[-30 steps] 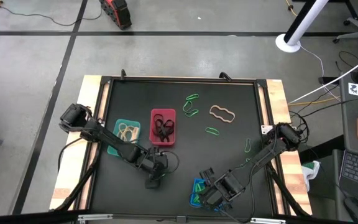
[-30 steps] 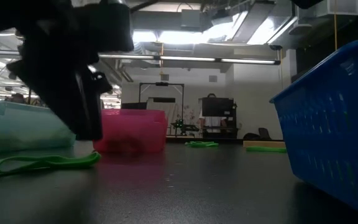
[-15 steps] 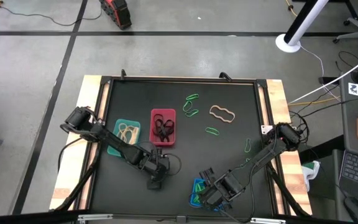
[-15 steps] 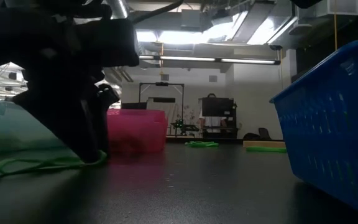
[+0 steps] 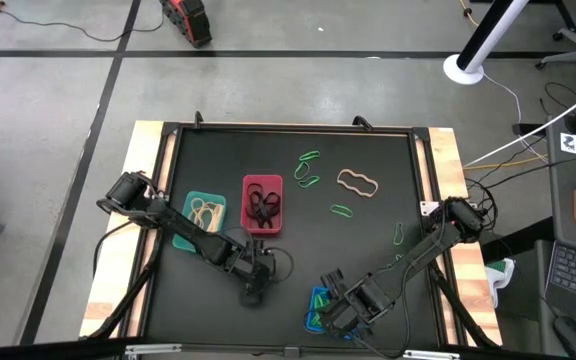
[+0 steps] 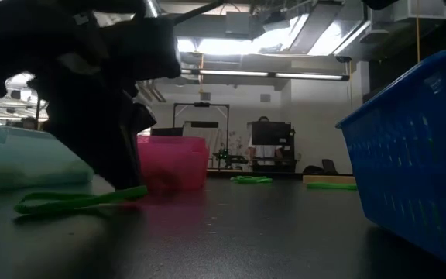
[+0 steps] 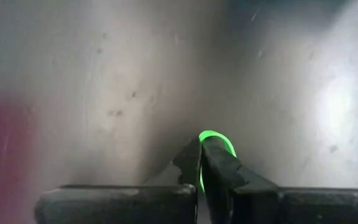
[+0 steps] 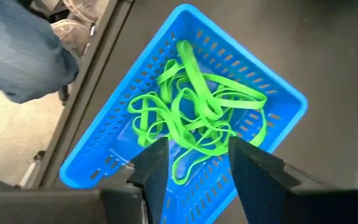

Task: Sort rubber bands into baskets
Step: Put the green rubber band into the blue bin

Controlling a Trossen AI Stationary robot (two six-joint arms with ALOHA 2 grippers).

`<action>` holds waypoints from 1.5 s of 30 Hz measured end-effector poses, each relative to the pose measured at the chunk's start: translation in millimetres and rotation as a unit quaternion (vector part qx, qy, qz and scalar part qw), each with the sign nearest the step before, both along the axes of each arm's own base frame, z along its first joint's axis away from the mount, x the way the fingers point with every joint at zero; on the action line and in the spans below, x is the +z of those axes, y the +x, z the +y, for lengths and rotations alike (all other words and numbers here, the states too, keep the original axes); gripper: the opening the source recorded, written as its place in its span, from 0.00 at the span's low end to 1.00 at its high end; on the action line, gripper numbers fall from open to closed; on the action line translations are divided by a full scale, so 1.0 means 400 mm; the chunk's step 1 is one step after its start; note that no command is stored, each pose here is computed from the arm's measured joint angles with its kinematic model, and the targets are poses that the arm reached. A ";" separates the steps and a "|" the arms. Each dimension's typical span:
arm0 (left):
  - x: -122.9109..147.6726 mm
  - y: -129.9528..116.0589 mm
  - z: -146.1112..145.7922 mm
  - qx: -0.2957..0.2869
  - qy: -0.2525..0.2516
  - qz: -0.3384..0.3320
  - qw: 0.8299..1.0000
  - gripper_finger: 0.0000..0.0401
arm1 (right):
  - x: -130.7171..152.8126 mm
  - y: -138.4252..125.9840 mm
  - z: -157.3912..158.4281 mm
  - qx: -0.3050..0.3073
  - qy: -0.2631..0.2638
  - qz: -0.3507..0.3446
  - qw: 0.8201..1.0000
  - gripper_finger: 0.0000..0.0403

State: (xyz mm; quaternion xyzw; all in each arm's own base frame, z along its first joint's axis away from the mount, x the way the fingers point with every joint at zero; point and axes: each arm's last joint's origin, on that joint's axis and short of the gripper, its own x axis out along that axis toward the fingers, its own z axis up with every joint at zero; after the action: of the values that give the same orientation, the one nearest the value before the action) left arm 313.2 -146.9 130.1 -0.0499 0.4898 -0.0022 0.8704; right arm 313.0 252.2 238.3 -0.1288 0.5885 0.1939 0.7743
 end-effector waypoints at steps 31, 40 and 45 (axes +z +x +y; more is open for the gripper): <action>0.115 0.101 -0.023 0.024 -0.219 -0.252 0.942 0.00 | 0.035 0.066 0.018 0.158 -0.163 -0.238 0.944 0.42; 0.130 0.118 0.001 0.023 -0.299 -0.248 0.921 0.00 | 0.036 0.067 0.018 0.186 -0.182 -0.243 0.935 0.42; 0.138 0.123 0.007 0.021 -0.335 -0.245 0.909 0.00 | 0.038 0.068 0.016 0.194 -0.209 -0.249 0.925 0.42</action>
State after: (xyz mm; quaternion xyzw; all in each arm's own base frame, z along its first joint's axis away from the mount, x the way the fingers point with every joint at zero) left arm 362.3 -144.2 185.4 -0.3468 0.2301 -0.1602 0.8950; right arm 340.1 258.5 253.6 -0.4438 0.3671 0.1748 0.7986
